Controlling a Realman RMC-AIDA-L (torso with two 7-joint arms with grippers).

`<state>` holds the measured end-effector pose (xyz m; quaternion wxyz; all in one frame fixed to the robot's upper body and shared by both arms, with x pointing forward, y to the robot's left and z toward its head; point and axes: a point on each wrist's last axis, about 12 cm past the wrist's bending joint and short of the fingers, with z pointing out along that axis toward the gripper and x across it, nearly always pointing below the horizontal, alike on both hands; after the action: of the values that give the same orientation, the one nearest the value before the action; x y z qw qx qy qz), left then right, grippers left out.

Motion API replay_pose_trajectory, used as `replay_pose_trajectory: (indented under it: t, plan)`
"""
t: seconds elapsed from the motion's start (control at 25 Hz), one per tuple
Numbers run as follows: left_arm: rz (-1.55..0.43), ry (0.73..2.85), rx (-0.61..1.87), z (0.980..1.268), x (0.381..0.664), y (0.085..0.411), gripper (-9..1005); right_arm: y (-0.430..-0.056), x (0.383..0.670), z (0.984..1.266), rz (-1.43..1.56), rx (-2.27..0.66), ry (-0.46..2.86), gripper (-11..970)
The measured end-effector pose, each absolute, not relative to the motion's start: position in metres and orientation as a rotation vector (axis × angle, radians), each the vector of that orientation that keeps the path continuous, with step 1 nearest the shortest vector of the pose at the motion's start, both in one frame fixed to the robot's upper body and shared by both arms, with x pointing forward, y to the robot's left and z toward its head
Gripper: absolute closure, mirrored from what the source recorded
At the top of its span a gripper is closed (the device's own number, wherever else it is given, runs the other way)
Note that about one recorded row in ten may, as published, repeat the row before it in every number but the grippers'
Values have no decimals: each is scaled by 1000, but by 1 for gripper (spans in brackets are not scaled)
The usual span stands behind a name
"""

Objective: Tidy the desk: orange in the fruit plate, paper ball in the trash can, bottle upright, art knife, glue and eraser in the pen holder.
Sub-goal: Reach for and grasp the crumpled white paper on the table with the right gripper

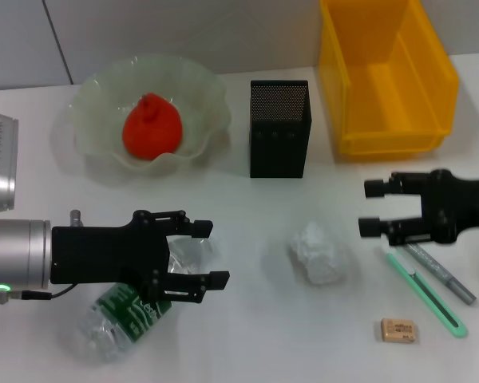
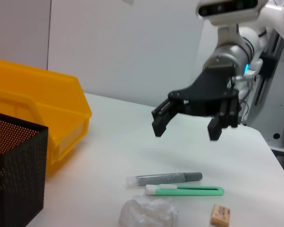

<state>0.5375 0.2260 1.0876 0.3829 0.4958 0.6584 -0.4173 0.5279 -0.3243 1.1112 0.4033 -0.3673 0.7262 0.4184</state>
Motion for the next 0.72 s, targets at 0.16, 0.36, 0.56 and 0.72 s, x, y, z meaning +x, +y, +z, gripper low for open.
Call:
replay_pose_trajectory:
  t: [0.16, 0.36, 0.56, 0.72]
  plan:
    - [-1058, 1675, 1263, 1089, 539, 226, 191, -317, 549, 1142, 1066, -949, 1936, 241]
    - [-1037, 1674, 1256, 1090, 543, 225, 192, -300, 580, 1177, 1027, -1036, 2148, 244]
    - [-1024, 1672, 1246, 1092, 545, 225, 191, -279, 596, 1194, 945, -1174, 2282, 248]
    - [-1023, 1677, 1235, 1093, 547, 225, 191, -260, 603, 1195, 854, -1305, 2328, 251]
